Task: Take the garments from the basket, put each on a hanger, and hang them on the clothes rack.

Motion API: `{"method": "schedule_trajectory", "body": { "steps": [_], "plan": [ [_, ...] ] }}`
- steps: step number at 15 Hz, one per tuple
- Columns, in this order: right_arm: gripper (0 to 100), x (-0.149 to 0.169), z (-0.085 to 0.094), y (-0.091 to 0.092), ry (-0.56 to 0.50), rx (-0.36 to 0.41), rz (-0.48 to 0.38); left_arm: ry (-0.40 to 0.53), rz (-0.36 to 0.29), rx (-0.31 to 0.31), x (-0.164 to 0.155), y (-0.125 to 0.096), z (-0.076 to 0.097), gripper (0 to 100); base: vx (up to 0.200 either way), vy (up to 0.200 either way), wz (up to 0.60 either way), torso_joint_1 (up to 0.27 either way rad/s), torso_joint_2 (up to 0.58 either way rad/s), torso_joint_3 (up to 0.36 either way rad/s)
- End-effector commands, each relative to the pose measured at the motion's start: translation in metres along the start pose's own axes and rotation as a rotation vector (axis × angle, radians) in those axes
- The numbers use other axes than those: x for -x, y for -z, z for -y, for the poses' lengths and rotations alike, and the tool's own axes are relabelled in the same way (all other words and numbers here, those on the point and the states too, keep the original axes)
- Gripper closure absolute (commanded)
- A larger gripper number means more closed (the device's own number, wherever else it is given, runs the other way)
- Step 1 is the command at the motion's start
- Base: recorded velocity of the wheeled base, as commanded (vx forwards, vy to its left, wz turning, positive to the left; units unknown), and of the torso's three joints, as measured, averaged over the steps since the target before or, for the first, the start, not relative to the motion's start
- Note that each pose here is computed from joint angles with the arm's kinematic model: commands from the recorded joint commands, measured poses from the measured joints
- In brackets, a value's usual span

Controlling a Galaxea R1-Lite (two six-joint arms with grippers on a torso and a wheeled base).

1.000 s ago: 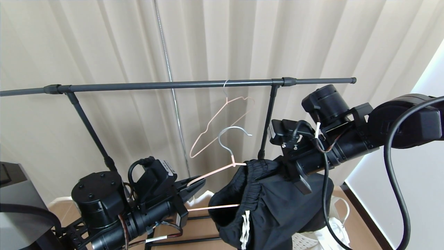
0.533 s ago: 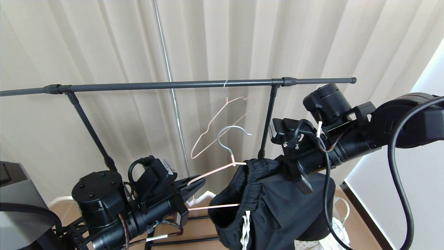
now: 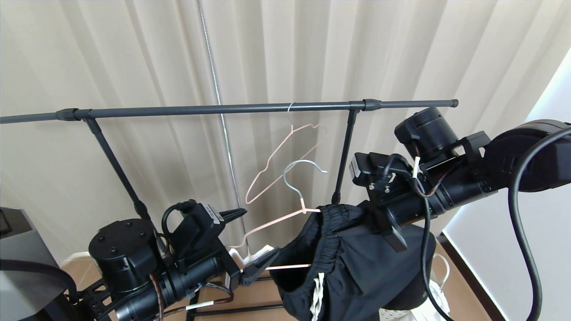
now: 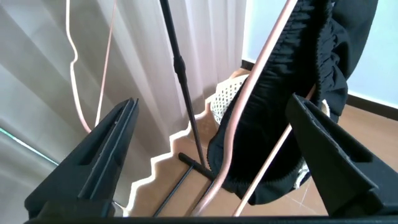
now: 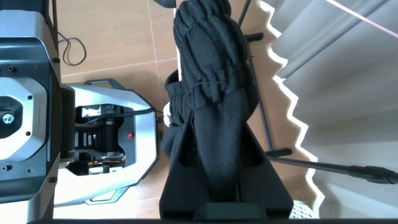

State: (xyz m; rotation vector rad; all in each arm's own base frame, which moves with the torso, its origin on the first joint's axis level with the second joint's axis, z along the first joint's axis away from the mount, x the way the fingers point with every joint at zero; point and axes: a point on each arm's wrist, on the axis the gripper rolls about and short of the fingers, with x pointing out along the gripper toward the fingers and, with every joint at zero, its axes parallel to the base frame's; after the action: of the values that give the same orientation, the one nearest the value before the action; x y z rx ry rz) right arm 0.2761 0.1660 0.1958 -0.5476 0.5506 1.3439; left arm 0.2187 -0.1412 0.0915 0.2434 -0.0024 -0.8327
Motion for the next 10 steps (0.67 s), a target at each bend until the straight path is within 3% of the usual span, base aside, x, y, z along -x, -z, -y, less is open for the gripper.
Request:
{"method": "schedule_trajectory", "body": {
  "steps": [1, 4, 6, 7, 10],
  "plan": [
    [100, 0.003, -0.003, 0.001, 0.002, -0.001, 0.001, -0.016, 0.000, 0.001, 0.001, 0.000, -0.004, 0, 0.000, 0.000, 0.00, 0.000, 0.00, 0.000],
    [100, 0.012, 0.000, 0.005, 0.029, -0.017, 0.005, 0.099, 0.072, 0.021, 0.019, -0.007, -0.022, 0, 0.000, 0.000, 0.00, 0.000, 0.00, 0.000],
    [100, 0.017, 0.000, 0.004, 0.042, -0.015, 0.010, 0.071, 0.103, 0.057, 0.022, -0.014, -0.032, 0, 0.000, 0.000, 0.00, 0.000, 0.00, 0.000],
    [100, 0.022, -0.002, 0.003, 0.058, -0.009, 0.013, 0.064, 0.131, 0.091, 0.026, -0.021, -0.039, 0, 0.000, 0.000, 0.00, 0.000, 0.00, 0.000],
    [100, 0.031, -0.005, -0.001, 0.149, 0.003, -0.034, 0.174, 0.189, 0.216, 0.043, -0.033, -0.054, 0, 0.000, 0.000, 0.00, 0.000, 0.00, 0.000]
  ]
}}
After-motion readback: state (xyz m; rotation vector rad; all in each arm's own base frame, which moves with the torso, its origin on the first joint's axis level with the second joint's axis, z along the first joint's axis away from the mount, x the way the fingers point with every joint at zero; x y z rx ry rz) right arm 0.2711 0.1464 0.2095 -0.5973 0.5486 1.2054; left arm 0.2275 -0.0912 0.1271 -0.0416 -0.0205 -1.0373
